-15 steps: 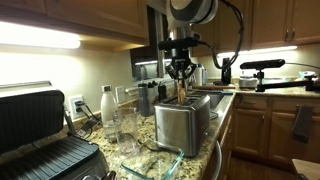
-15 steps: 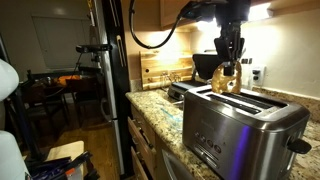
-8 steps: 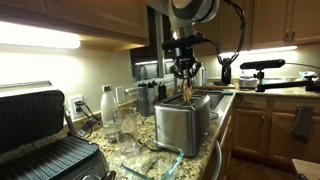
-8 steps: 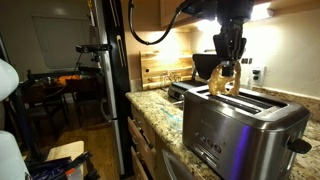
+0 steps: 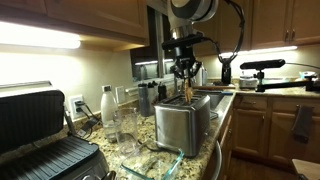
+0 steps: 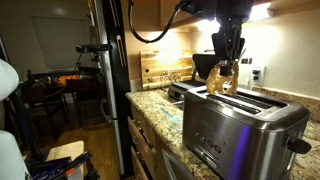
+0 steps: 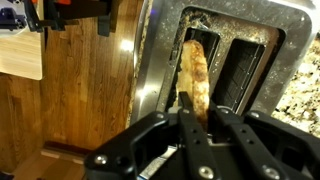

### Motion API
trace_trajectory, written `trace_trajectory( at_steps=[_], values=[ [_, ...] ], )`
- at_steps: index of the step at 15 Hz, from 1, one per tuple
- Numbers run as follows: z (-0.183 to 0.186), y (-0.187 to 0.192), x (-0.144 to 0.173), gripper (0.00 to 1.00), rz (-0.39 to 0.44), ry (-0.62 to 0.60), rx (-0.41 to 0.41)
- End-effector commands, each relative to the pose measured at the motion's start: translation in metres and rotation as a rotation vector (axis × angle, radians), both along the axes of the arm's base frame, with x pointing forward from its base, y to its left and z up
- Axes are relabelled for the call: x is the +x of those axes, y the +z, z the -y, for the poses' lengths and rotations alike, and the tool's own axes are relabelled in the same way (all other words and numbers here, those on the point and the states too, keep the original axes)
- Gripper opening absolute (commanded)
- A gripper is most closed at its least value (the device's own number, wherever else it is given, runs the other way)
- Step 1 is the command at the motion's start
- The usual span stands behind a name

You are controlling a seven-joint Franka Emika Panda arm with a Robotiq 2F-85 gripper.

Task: Pick up one slice of bread from the glass bowl and place it inside the left slot of the toaster

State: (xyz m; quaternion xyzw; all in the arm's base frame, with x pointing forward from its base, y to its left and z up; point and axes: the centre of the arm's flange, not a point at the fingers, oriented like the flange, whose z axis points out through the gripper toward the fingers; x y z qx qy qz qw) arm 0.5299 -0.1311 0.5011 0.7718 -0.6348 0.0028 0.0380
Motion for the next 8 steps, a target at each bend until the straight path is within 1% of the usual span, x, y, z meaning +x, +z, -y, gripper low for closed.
trace_trajectory(
  at_steps=[1, 2, 3, 7, 8],
  values=[
    [-0.0020, -0.0016, 0.0035, 0.10, -0.008, -0.024, 0.012],
    [-0.0017, -0.0027, 0.0038, 0.37, -0.009, -0.025, 0.012],
    [-0.0016, -0.0035, 0.0042, 0.38, -0.011, -0.024, 0.012],
    [-0.0010, -0.0060, 0.0051, 0.63, -0.015, -0.021, 0.011],
    [0.0004, -0.0095, 0.0036, 0.44, -0.017, 0.000, 0.002]
  ],
)
